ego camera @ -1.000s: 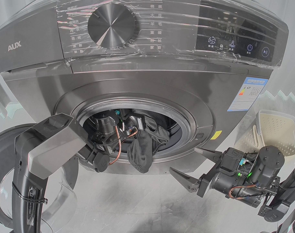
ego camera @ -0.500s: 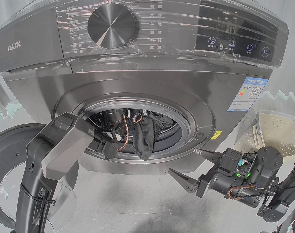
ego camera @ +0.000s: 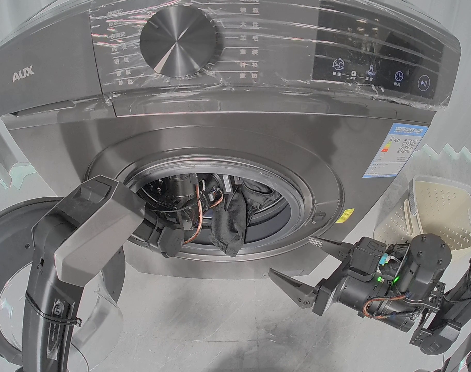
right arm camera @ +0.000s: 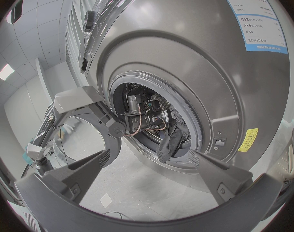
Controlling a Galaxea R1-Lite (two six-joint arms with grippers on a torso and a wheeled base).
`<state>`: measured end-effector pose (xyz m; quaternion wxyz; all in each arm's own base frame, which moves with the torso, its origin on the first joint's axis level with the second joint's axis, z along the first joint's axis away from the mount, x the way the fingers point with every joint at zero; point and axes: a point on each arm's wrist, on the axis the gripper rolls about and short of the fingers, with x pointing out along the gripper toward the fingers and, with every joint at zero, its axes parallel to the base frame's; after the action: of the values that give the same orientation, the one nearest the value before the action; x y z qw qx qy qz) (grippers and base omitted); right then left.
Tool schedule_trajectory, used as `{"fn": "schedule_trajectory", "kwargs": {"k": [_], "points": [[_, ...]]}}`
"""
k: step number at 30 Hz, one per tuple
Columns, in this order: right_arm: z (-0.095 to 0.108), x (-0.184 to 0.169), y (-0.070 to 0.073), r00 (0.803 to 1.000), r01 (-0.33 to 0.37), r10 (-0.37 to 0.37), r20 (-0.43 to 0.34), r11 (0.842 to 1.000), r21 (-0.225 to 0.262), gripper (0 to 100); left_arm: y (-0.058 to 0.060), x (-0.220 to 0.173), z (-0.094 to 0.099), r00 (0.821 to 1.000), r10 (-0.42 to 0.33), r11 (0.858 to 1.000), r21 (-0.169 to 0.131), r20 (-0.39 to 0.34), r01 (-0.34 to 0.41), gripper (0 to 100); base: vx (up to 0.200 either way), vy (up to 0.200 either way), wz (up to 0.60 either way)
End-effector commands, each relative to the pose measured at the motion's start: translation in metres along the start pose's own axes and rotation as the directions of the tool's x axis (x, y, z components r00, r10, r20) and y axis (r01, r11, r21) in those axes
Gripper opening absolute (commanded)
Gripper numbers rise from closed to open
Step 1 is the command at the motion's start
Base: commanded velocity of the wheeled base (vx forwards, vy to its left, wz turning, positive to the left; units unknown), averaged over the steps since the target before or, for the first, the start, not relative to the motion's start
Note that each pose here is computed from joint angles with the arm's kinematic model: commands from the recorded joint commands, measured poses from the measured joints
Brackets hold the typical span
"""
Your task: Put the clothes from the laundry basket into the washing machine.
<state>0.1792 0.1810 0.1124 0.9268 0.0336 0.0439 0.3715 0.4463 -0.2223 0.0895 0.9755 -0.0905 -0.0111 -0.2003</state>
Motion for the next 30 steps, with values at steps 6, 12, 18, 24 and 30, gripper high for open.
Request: {"fn": "schedule_trajectory", "kwargs": {"k": [6, 12, 18, 24, 30], "points": [[0.000, 0.000, 0.000, 1.000, 0.000, 0.000, -0.002, 1.000, 0.000, 100, -0.016, -0.042, 0.005, 0.983, -0.035, 0.999, 0.004, -0.181, 0.036, 100, 0.000, 0.000, 0.00], [0.000, 0.000, 0.000, 1.000, 0.000, 0.000, 0.000, 1.000, 0.000, 100, -0.026, -0.063, 0.006, 0.958, -0.087, 0.996, 0.003, -0.273, 0.091, 100, 0.000, 0.000, 0.00], [-0.001, 0.001, 0.000, 1.000, 0.000, 0.000, -0.005, 1.000, 0.000, 100, -0.037, -0.072, 0.005, 0.939, -0.170, 0.985, -0.010, -0.300, 0.175, 100, 0.000, 0.000, 0.00], [-0.001, 0.002, 0.001, 1.000, -0.005, 0.005, -0.004, 1.000, -0.001, 100, -0.030, -0.062, -0.011, 0.940, -0.148, 0.987, 0.008, -0.308, 0.159, 0, 0.000, 0.000, 0.00], [-0.002, 0.001, 0.001, 1.000, -0.004, 0.004, -0.005, 1.000, -0.001, 100, -0.028, -0.040, -0.028, 0.973, -0.090, 0.994, 0.039, -0.215, 0.101, 0, 0.000, 0.000, 0.00]]}}
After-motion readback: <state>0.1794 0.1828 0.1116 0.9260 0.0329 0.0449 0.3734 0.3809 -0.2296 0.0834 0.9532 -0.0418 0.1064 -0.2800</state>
